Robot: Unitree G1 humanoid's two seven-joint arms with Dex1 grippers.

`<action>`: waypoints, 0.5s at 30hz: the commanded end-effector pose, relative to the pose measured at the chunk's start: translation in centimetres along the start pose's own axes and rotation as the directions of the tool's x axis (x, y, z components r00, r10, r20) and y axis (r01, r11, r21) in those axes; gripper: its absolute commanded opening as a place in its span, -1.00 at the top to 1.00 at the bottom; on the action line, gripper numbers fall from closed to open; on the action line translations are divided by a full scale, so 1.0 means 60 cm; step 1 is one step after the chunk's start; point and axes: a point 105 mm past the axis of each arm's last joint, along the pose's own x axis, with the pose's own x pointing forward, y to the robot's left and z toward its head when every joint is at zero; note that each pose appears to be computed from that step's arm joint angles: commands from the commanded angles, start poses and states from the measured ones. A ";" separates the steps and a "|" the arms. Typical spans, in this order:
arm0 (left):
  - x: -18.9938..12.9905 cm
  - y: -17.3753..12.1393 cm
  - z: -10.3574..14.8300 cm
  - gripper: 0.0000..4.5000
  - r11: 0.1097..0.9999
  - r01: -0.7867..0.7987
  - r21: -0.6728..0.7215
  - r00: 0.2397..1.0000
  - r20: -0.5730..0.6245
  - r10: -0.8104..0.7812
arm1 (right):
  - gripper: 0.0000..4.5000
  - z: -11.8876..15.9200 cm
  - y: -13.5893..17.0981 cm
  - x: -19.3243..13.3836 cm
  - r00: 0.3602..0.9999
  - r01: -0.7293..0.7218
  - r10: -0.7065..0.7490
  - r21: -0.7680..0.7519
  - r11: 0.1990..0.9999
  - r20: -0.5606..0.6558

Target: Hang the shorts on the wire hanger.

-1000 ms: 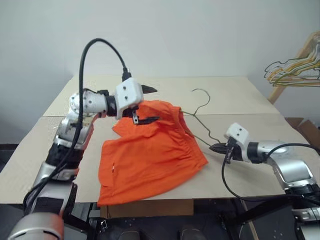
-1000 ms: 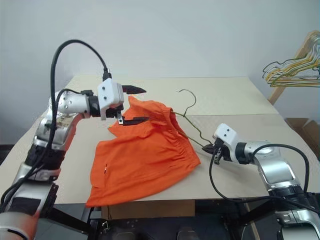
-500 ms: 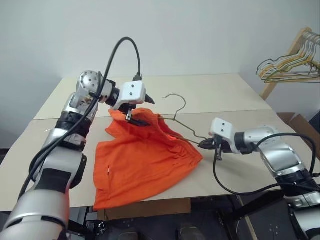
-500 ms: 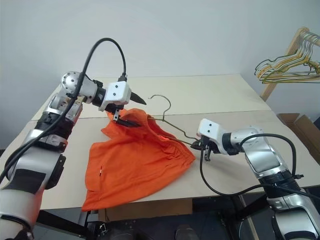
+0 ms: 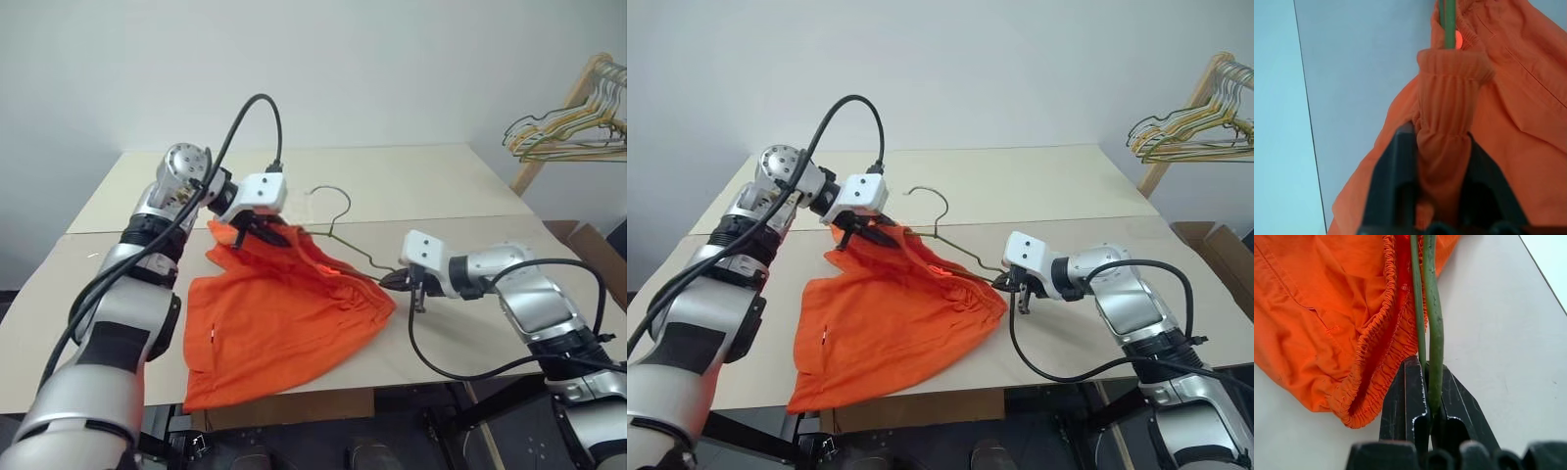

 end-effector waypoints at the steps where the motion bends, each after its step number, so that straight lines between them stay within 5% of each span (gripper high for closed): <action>1: -0.006 0.011 0.011 1.00 0.999 -0.034 0.039 0.999 -0.002 0.034 | 1.00 0.038 -0.019 -0.012 0.996 0.068 -0.066 -0.031 0.997 0.064; 7: -0.010 0.013 0.007 1.00 0.994 -0.063 0.089 0.997 -0.033 0.066 | 1.00 0.053 -0.018 -0.008 0.982 0.124 -0.110 -0.083 0.989 0.154; 15: -0.053 0.008 0.000 1.00 0.988 -0.106 0.113 0.993 -0.045 0.112 | -0.09 0.018 -0.027 -0.049 0.965 0.207 -0.212 0.048 0.977 0.158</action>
